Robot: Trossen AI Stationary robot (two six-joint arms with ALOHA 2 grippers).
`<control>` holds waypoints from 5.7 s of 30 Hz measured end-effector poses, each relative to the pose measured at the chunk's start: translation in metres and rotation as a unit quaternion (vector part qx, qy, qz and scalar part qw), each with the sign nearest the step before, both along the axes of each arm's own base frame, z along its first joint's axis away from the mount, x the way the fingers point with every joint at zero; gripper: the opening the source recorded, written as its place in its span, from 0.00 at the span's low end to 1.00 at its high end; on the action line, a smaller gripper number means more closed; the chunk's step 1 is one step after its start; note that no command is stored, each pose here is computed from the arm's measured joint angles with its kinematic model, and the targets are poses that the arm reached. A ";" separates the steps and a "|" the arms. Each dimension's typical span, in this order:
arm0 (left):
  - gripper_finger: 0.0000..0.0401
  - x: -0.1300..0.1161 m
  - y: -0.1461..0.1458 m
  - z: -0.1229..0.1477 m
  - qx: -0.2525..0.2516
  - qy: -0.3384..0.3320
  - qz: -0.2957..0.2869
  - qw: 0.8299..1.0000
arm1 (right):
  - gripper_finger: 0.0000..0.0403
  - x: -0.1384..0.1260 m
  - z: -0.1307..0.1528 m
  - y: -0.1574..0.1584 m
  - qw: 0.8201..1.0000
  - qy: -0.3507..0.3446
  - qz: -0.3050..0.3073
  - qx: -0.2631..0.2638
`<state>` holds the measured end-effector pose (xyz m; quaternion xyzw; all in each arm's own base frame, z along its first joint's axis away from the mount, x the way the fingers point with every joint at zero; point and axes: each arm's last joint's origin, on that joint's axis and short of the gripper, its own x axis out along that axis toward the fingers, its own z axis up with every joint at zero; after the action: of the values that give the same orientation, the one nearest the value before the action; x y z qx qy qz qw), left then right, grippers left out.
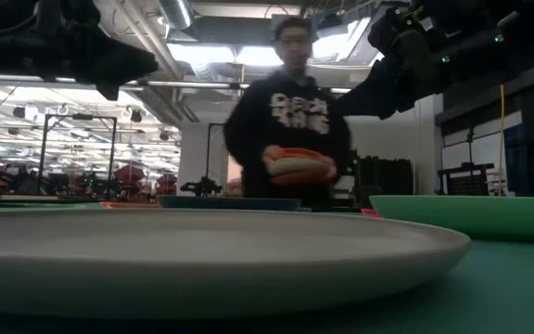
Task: Stack plastic plates
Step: Stack the green plate on top of the gray plate
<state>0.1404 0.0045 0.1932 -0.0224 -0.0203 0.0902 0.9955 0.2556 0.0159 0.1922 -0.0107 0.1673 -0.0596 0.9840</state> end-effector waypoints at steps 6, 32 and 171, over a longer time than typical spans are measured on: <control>0.22 0.009 0.001 0.006 0.006 0.015 0.005 1.000 | 0.18 0.000 0.000 0.000 1.000 -0.004 -0.011 0.005; 0.22 0.035 0.016 0.006 0.007 0.045 0.026 0.999 | 0.43 0.009 0.036 0.001 0.974 0.222 0.008 -0.035; 0.22 0.046 0.018 0.000 0.012 0.038 0.016 0.999 | 0.00 0.004 0.039 -0.111 0.922 0.301 0.076 0.230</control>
<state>0.1861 0.0220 0.1934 -0.0070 0.0165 0.1071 0.9941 0.2601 -0.0951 0.2309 0.1861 0.4633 0.0618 0.8642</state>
